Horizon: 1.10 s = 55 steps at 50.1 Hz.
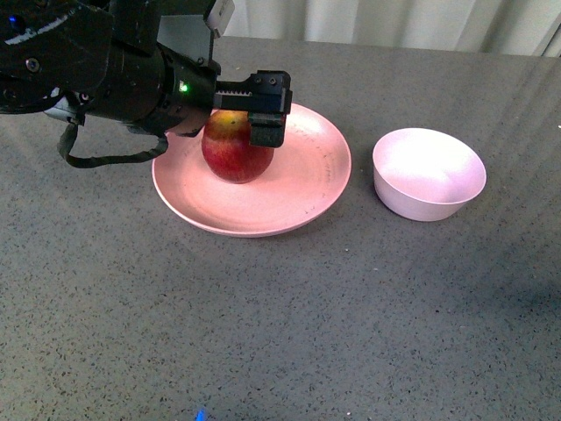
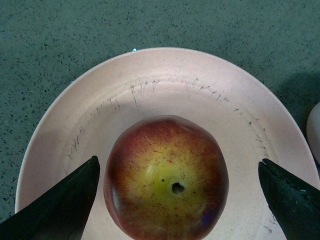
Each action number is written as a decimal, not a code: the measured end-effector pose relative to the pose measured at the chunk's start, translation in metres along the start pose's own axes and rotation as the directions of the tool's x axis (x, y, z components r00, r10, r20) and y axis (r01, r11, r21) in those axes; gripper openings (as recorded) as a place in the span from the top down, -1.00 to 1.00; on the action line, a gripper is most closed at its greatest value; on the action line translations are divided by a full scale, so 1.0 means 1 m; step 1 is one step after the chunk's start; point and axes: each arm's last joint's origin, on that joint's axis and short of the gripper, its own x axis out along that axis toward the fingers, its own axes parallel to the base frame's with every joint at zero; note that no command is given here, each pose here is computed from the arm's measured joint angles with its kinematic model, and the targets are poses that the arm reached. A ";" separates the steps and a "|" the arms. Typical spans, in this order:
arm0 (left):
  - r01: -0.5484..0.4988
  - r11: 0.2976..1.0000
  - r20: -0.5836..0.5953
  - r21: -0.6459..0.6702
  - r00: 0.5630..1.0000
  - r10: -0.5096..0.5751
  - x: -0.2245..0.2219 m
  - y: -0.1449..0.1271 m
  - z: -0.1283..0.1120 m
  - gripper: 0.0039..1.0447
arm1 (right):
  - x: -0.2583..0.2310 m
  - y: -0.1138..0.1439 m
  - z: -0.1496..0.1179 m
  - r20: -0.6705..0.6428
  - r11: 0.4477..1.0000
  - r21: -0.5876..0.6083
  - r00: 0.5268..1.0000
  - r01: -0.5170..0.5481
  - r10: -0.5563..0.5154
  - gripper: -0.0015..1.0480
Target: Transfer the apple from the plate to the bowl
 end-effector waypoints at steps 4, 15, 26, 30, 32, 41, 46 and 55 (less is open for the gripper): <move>-0.003 1.000 -0.009 -0.001 1.000 0.003 0.003 0.001 -0.002 -0.83 | 0.000 0.000 0.000 0.000 1.000 0.000 1.000 0.000 0.000 -0.83; -0.011 1.000 -0.032 -0.005 0.999 0.011 0.008 0.003 -0.007 -0.83 | 0.000 0.000 0.000 0.000 1.000 0.000 1.000 0.000 0.000 -0.83; -0.026 1.000 -0.032 -0.002 0.999 0.026 0.009 0.004 -0.008 -0.83 | 0.000 0.000 0.000 0.000 1.000 0.000 1.000 0.000 0.000 -0.83; -0.034 0.999 -0.031 0.008 0.999 0.034 0.010 0.003 -0.008 -0.70 | 0.000 0.000 0.000 0.000 1.000 0.000 1.000 0.000 0.000 -0.83; -0.035 0.999 -0.032 0.015 0.999 0.035 0.010 0.002 -0.008 -0.54 | 0.000 0.000 0.000 0.000 1.000 0.000 1.000 0.000 0.000 -0.83; -0.035 0.999 -0.025 0.035 0.999 0.036 0.010 -0.003 -0.006 -0.32 | 0.000 0.000 0.000 0.000 1.000 0.000 1.000 0.000 0.000 -0.83; -0.020 0.999 -0.020 0.041 1.000 0.021 0.009 -0.007 -0.004 -0.31 | 0.000 0.000 0.000 0.000 1.000 0.000 1.000 0.000 0.000 -0.83; 0.025 0.998 0.021 0.063 0.999 -0.026 0.003 -0.026 0.013 -0.31 | 0.000 0.000 0.000 0.000 1.000 0.000 1.000 0.000 0.000 -0.83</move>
